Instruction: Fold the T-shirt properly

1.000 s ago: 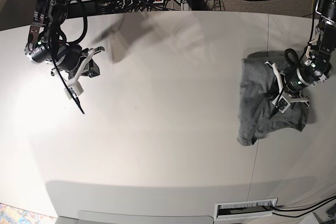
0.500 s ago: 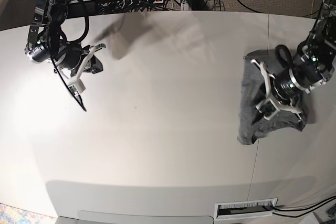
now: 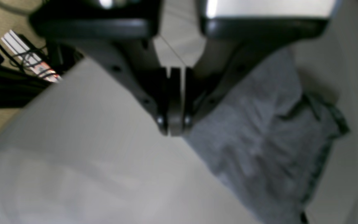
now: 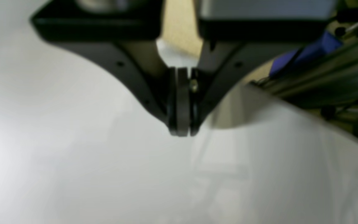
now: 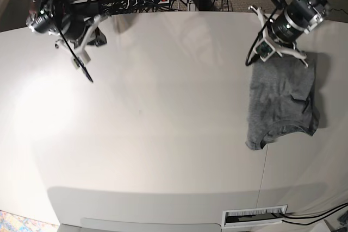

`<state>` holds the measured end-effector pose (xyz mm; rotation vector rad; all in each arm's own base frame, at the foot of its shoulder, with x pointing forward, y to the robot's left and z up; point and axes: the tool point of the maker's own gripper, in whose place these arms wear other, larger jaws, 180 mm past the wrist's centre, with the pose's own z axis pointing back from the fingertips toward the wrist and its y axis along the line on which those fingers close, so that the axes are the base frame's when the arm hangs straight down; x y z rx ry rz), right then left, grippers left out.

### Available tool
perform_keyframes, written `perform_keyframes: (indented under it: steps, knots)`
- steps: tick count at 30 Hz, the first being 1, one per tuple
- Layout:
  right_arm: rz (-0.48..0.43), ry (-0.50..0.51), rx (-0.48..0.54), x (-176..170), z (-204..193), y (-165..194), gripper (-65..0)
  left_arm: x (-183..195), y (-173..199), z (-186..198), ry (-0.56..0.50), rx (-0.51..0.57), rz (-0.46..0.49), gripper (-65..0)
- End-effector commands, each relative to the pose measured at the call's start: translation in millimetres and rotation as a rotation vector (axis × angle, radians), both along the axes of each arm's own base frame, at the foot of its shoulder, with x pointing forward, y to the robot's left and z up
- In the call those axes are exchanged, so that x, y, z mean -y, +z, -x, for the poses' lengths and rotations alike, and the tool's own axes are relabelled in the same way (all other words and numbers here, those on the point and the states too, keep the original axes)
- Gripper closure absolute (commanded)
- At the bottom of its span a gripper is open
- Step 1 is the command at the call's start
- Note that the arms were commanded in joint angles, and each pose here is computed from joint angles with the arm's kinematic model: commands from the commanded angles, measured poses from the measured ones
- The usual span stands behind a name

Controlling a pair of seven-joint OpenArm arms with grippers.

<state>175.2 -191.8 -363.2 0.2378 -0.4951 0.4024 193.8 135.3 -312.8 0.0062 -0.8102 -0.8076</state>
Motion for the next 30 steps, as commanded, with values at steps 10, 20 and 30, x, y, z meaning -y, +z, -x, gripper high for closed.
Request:
perform_keyframes:
  steps: [10,20,30]
  knots:
    - [0.037,-0.038,-0.06,17.5,63.3,5.7,0.0,12.2,-20.2,74.3,0.091,-0.13,0.01,0.0]
    - [0.095,-0.04,-0.245,25.7,146.6,-12.3,0.0,-3.3,-30.5,114.9,0.195,-0.206,-0.044,0.0]
    - [0.06,-0.179,-0.394,41.8,201.7,-53.8,0.0,-13.9,-98.4,169.1,0.326,-0.345,-0.034,0.0]
